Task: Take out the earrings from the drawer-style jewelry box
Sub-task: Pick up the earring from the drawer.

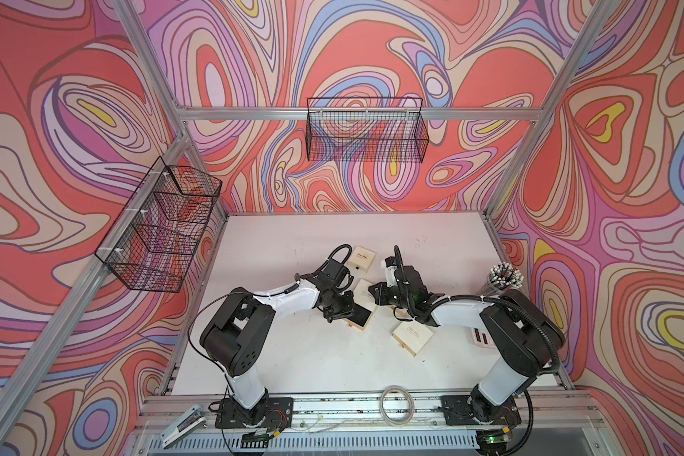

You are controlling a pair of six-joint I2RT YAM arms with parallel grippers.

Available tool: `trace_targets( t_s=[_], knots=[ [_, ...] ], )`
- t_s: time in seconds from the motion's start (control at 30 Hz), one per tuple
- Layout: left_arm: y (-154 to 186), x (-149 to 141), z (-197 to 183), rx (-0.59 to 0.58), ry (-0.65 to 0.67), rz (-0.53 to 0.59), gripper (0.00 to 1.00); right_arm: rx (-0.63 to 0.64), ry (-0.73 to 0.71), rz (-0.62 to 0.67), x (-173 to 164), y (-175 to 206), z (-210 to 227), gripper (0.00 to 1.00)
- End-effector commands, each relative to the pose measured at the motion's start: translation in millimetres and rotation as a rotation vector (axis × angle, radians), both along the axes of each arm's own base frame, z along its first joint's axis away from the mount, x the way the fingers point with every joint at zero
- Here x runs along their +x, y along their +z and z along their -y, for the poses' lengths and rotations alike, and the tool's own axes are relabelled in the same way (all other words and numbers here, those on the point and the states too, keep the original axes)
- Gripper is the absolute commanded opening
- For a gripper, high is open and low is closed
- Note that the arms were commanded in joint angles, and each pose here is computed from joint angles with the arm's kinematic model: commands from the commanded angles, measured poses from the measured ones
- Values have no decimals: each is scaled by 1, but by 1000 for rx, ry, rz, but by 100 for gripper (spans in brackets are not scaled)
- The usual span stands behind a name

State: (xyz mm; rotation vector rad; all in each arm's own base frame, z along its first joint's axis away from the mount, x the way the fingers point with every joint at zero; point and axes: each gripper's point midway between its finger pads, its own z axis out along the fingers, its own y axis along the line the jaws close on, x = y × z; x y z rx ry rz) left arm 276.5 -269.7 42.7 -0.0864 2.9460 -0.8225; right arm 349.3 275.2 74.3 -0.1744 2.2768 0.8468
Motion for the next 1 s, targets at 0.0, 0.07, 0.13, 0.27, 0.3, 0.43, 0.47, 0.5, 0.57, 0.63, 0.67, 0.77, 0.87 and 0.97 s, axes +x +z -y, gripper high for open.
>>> trace_targets(
  t_s=[0.0, 0.07, 0.13, 0.27, 0.3, 0.43, 0.47, 0.5, 0.57, 0.63, 0.67, 0.77, 0.87, 0.97],
  knots=[
    [-2, 3, 0, 10, -16, -6, 33, 5, 13, -5, 1, 0, -6, 9],
    [-5, 4, 0, 19, -16, -11, 33, 3, 13, -8, 1, -1, -6, 8],
    [-7, 4, -2, 32, -13, -11, 33, 0, 15, -7, 0, -1, -6, 8],
    [-10, 4, -2, 35, -10, -19, 35, 1, 16, -8, 0, 0, -6, 7],
    [-11, 3, 0, 25, -12, -23, 36, 2, 16, -7, 1, 0, -6, 7],
    [-10, 4, 8, -26, -10, -21, 34, 0, 17, -7, 0, 0, -7, 6],
    [-8, 5, 10, -38, -8, -17, 35, -1, 15, -8, 1, 0, -6, 7],
    [-8, 5, 11, -49, -6, -15, 34, -2, 17, -8, 1, 0, -6, 7],
    [-7, 4, 12, -67, 1, -26, 34, -2, 17, -9, 0, -1, -6, 6],
    [-3, 10, 17, -97, 3, 1, 34, -2, 18, -8, 1, 0, -7, 6],
    [-2, 10, 18, -103, 6, 4, 34, -3, 18, -8, 1, 0, -6, 6],
    [0, 11, 20, -122, 10, 10, 35, -5, 18, -10, 1, -1, -6, 6],
    [-1, 11, 22, -129, 11, 7, 35, -3, 20, -10, 0, -1, -7, 6],
    [0, 12, 23, -140, 17, 11, 35, -4, 21, -9, 1, 0, -7, 6]
  ],
)
